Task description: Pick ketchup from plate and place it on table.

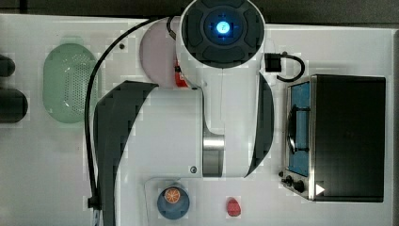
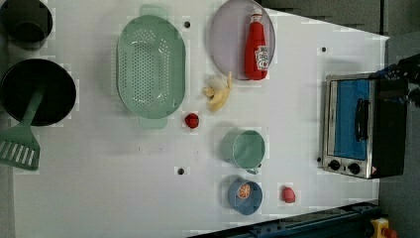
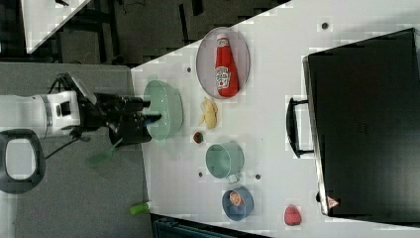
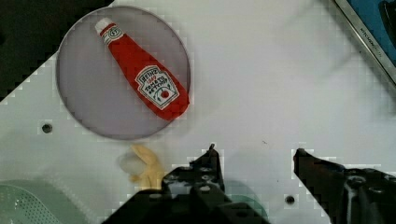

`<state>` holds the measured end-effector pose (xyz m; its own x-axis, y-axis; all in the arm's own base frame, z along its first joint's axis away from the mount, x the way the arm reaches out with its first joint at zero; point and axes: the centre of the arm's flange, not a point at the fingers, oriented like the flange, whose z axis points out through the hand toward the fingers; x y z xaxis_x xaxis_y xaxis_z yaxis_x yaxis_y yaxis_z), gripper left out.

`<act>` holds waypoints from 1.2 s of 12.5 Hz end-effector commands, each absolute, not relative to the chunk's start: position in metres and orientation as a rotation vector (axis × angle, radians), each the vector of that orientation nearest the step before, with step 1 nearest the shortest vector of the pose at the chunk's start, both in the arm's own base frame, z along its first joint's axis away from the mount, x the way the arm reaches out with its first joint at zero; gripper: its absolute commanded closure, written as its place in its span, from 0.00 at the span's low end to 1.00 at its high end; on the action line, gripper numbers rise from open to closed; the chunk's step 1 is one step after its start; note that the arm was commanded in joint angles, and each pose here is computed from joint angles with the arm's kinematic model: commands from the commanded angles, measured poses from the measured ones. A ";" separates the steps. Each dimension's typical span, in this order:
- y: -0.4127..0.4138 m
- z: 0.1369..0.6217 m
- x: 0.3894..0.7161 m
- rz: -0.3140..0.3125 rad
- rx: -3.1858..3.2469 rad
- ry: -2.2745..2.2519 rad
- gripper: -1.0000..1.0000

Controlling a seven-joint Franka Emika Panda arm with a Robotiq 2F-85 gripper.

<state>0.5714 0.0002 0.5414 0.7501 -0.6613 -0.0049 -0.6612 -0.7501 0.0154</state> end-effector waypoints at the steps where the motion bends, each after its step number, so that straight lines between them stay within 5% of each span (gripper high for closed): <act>1: -0.026 0.595 0.511 -0.089 2.846 -1.316 0.21; 3: -0.023 0.581 0.518 -0.121 2.868 -1.251 0.00; 15: 0.032 0.372 0.622 -0.227 3.109 -0.591 0.00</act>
<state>0.6242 0.0181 0.3527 0.8520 -0.4909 -0.1822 -0.4925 -0.8694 0.0395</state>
